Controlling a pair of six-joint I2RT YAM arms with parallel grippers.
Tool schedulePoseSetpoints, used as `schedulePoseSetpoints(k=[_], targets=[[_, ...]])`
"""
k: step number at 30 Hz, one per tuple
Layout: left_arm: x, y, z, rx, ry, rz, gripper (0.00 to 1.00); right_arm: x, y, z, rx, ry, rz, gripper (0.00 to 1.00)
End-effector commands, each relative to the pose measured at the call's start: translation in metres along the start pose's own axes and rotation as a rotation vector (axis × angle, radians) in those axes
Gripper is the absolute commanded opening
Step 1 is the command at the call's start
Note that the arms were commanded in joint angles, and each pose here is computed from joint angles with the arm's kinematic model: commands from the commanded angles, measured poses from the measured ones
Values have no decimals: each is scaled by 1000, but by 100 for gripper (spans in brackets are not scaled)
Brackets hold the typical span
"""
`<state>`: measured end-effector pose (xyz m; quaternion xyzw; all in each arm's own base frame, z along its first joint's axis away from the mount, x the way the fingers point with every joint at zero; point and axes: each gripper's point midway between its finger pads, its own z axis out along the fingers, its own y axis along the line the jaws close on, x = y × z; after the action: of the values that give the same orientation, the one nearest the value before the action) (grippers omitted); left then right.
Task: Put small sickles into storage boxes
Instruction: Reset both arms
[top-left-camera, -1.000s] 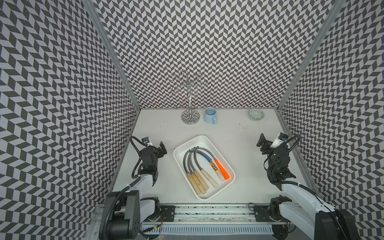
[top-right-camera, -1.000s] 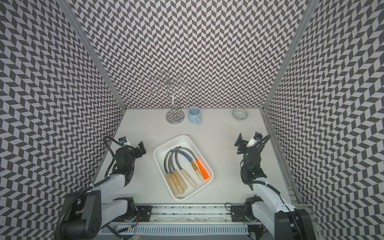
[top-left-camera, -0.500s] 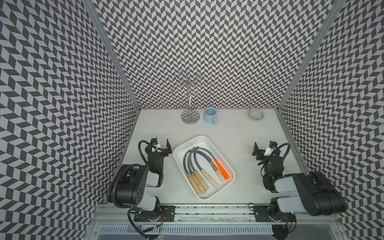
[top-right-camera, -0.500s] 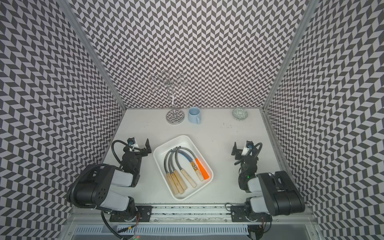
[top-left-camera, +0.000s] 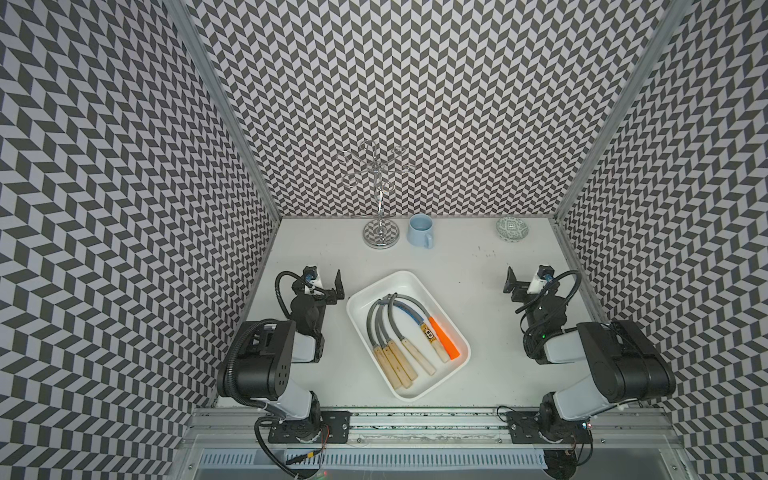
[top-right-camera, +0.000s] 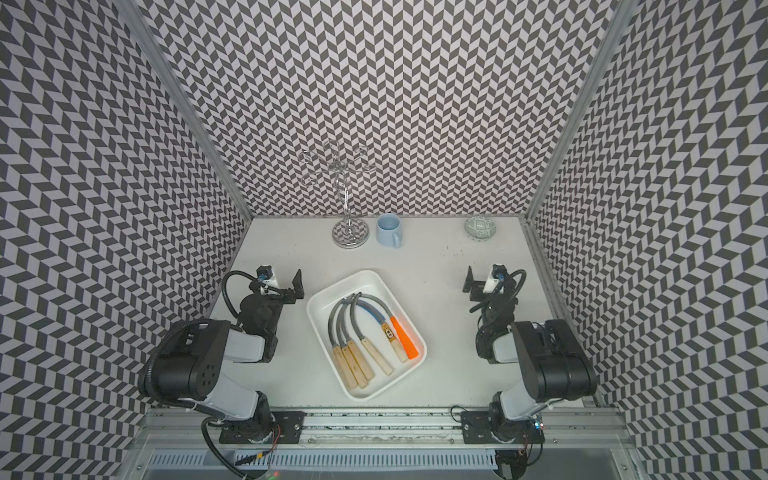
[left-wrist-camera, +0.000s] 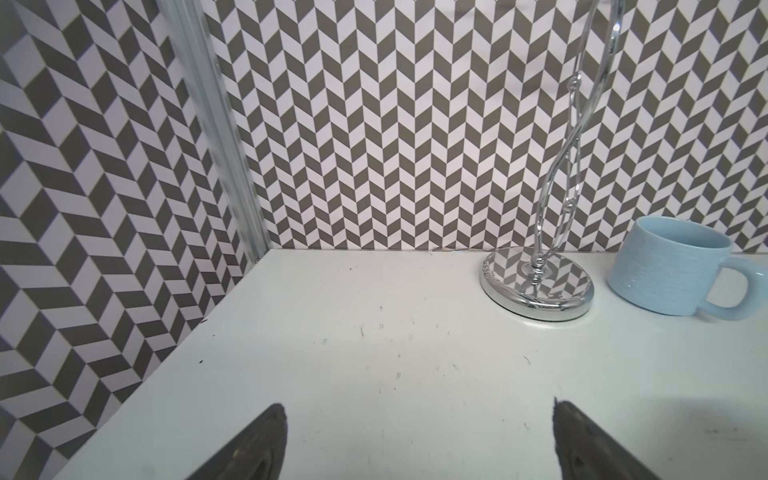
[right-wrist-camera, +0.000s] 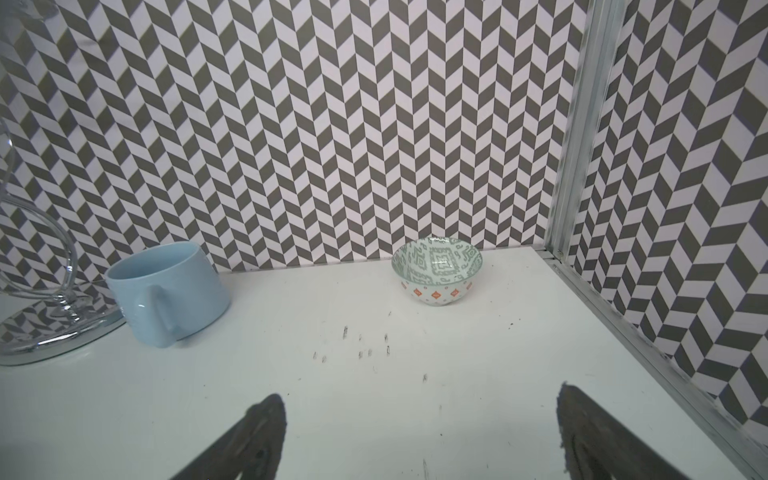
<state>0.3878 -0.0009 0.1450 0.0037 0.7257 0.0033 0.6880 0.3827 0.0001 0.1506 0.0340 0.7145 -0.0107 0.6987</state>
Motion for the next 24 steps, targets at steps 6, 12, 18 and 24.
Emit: schedulePoseSetpoints(k=[6, 12, 18, 24], targets=[[0, -4, -1, 22, 0, 1, 100, -6, 4, -1, -29, -33, 4, 100], [0, -4, -1, 23, 0, 1, 100, -6, 4, -1, -30, -33, 5, 100], [0, -4, 0, 20, 4, 6, 100, -6, 4, -1, -28, -33, 5, 100], [1, -4, 1, 23, 7, 5, 100, -6, 4, -1, -30, -32, 6, 100]])
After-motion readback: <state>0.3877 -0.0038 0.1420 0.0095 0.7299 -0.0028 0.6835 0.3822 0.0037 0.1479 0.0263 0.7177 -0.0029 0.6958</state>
